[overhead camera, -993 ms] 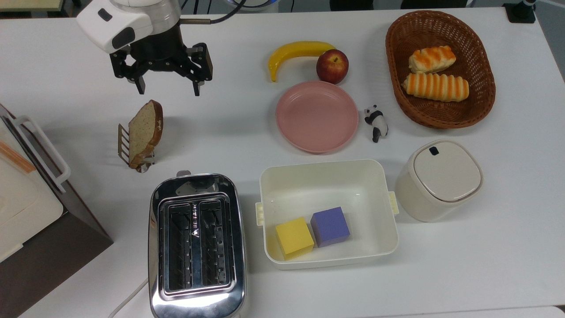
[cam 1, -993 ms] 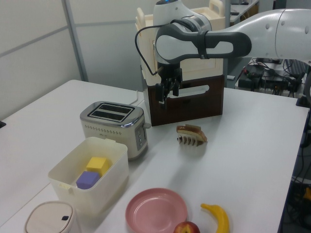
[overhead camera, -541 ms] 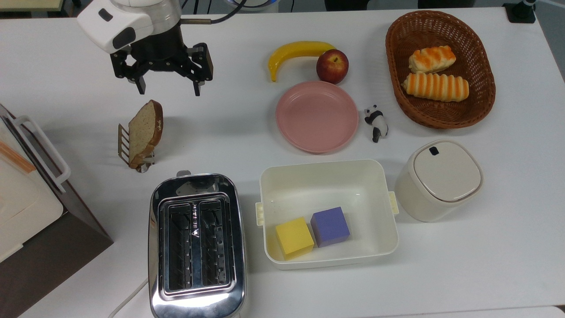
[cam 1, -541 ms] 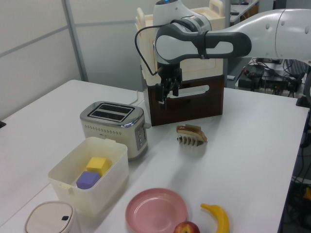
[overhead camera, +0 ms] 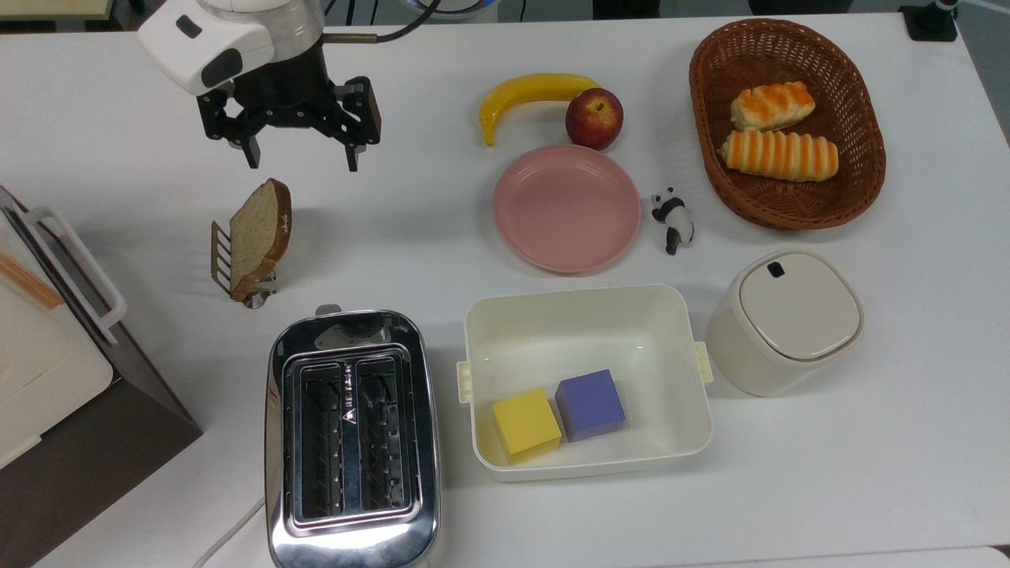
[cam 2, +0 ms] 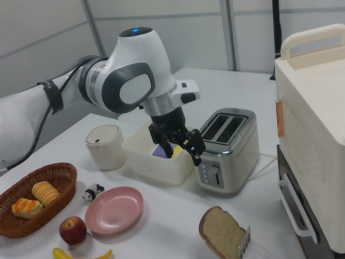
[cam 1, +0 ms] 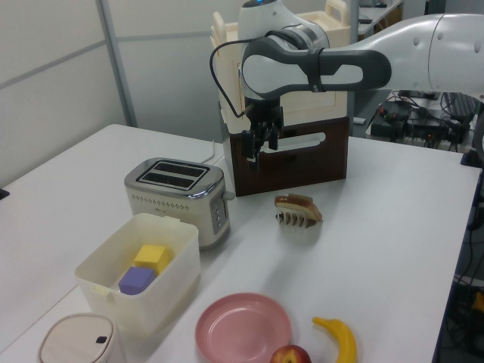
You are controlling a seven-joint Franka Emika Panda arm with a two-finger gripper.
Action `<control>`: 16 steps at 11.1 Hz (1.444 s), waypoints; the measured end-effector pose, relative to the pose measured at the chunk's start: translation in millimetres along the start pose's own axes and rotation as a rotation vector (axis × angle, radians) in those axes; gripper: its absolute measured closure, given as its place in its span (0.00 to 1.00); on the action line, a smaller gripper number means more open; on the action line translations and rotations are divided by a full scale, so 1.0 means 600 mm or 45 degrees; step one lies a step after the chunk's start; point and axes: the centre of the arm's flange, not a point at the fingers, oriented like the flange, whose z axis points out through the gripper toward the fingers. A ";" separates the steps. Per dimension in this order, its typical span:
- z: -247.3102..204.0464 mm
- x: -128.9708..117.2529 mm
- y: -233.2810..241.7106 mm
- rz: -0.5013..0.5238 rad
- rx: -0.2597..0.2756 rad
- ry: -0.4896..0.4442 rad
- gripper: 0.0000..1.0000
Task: Put the bread in the toaster
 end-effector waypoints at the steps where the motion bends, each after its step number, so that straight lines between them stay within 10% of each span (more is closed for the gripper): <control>1: 0.000 0.000 0.000 0.000 0.000 0.000 0.00; 10: 0.010 -0.006 0.027 0.018 -0.192 -0.046 0.00; 16: 0.171 0.007 0.022 -0.025 -0.230 -0.247 0.00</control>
